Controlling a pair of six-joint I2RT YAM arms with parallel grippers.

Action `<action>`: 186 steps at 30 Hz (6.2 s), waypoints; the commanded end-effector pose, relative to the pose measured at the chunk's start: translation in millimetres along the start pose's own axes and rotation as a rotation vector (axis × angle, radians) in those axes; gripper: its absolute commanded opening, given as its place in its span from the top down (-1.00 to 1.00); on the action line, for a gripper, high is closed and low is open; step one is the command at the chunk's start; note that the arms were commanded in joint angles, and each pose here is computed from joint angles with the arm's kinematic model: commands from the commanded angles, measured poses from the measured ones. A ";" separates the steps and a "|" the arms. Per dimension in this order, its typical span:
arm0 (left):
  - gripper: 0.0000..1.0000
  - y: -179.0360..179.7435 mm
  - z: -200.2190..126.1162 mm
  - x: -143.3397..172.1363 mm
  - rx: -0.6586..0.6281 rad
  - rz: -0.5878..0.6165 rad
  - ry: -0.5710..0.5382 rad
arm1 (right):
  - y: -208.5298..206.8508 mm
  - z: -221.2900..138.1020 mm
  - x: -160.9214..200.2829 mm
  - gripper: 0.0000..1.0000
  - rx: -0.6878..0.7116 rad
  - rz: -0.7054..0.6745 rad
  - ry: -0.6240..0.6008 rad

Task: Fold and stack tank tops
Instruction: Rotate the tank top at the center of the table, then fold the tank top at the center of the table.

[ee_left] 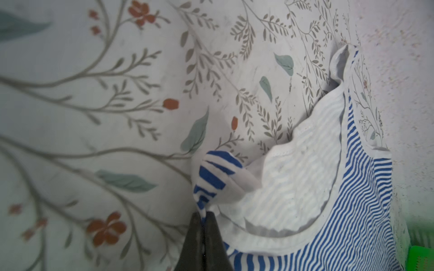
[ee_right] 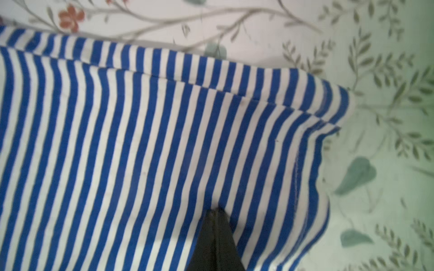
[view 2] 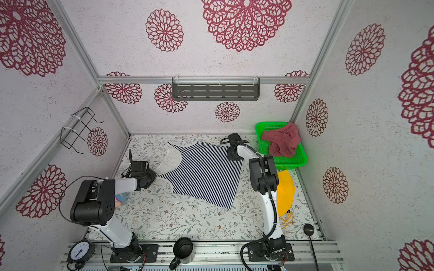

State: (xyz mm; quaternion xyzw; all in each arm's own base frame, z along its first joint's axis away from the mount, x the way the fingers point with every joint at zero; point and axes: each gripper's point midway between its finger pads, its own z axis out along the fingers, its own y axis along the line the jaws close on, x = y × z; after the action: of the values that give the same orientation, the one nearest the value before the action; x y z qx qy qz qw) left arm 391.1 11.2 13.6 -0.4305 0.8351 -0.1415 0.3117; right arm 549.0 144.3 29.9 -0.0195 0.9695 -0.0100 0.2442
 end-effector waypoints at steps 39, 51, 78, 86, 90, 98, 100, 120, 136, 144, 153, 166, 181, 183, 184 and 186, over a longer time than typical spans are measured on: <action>-0.72 18.9 -73.4 4.5 -0.137 0.222 -0.041 | 18.3 -177.5 300.3 -0.06 -0.170 0.125 0.312; -0.14 34.9 -158.8 134.7 0.013 0.181 0.337 | 23.4 -189.5 312.1 0.17 -0.248 0.170 0.331; -0.08 -15.0 -101.7 154.4 0.112 0.154 0.306 | 25.7 -179.8 298.5 0.47 -0.265 0.236 0.231; 0.05 -17.7 -89.0 150.5 0.091 0.153 0.279 | 32.9 -168.8 293.4 0.47 -0.276 0.231 0.220; 0.16 -20.2 -85.2 155.8 0.096 0.145 0.303 | 31.7 -166.1 293.5 0.46 -0.263 0.230 0.220; 0.20 -3.6 -91.8 163.1 0.034 0.198 0.350 | 28.8 -159.0 298.6 0.41 -0.234 0.227 0.237; 0.25 -0.3 -91.7 164.7 0.025 0.203 0.355 | 28.0 -156.9 301.7 0.41 -0.226 0.229 0.249; 1.00 1.2 -94.5 163.4 0.011 0.236 0.355 | 23.2 -159.1 309.0 1.00 -0.171 0.177 0.281; 1.00 -3.3 -129.9 160.1 -0.031 0.351 0.347 | 13.7 -178.5 303.4 1.00 -0.133 0.006 0.356; 1.00 -28.0 -124.8 146.0 -0.040 0.463 0.339 | 15.0 -180.6 270.9 1.00 -0.135 -0.049 0.320; 1.00 -56.6 -107.3 118.3 -0.023 0.528 0.346 | 16.0 -172.5 226.6 1.00 -0.133 -0.078 0.291; 1.00 -94.2 -70.6 93.5 -0.006 0.612 0.396 | 12.2 -148.7 183.9 1.00 -0.134 -0.088 0.311; 1.00 -123.6 -35.6 79.8 0.031 0.620 0.430 | 10.6 -121.8 149.9 1.00 -0.145 -0.071 0.348; 1.00 -125.1 -32.0 78.3 0.036 0.615 0.431 | 8.0 -120.6 143.1 1.00 -0.145 -0.061 0.342; 1.00 -125.8 -30.1 77.4 0.040 0.611 0.431 | 7.7 -120.1 139.8 1.00 -0.146 -0.060 0.337; 1.00 -127.8 -25.6 76.0 0.045 0.601 0.430 | 6.6 -118.0 132.6 1.00 -0.146 -0.055 0.332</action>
State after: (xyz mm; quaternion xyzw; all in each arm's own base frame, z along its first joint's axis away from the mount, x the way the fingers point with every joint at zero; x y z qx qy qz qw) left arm 410.7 -128.1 67.0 -0.1252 0.9690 -0.1435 0.1574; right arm 369.8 153.4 63.4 -0.0602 0.9934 0.0559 0.0805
